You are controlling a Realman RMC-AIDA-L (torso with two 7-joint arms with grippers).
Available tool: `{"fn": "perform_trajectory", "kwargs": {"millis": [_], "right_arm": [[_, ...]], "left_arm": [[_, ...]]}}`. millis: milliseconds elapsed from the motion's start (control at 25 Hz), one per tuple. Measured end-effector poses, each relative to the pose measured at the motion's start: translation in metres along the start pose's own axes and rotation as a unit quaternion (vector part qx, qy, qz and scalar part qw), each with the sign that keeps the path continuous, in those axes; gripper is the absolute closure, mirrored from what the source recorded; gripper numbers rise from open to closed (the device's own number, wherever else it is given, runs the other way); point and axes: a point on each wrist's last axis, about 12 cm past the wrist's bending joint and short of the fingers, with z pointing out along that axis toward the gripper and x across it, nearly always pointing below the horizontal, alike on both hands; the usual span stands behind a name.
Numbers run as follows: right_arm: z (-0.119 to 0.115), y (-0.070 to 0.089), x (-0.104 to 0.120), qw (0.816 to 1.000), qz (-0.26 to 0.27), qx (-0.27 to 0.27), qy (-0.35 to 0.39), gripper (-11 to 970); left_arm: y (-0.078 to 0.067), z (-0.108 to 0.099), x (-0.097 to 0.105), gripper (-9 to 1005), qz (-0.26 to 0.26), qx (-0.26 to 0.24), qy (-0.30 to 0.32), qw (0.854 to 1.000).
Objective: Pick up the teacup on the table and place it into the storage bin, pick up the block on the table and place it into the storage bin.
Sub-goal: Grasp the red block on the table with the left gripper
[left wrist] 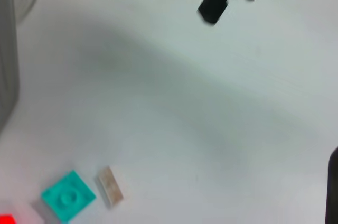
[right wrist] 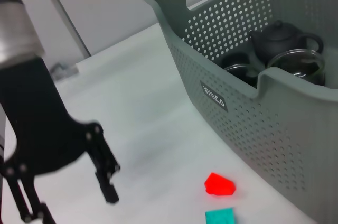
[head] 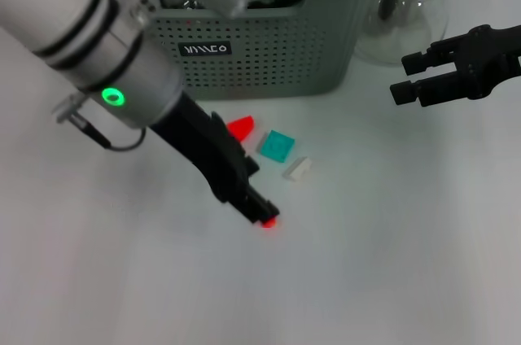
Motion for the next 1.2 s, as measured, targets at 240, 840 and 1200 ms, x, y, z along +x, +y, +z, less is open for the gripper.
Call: {"fn": "perform_trajectory", "kwargs": {"millis": [240, 840, 1200], "right_arm": [[0.0, 0.0, 0.0, 1.0, 0.0, 0.0, -0.001, 273], [0.001, -0.001, 0.004, 1.0, 0.004, 0.006, -0.005, 273], [0.001, -0.002, 0.005, 1.0, 0.006, 0.007, -0.006, 273]], "left_arm": [[0.0, 0.034, -0.003, 280, 0.043, -0.013, 0.046, 0.998], [-0.002, 0.079, -0.013, 282, 0.138, -0.078, 0.101, 0.982], [-0.006, 0.091, -0.015, 340, 0.134, -0.083, 0.116, 0.981]]}}
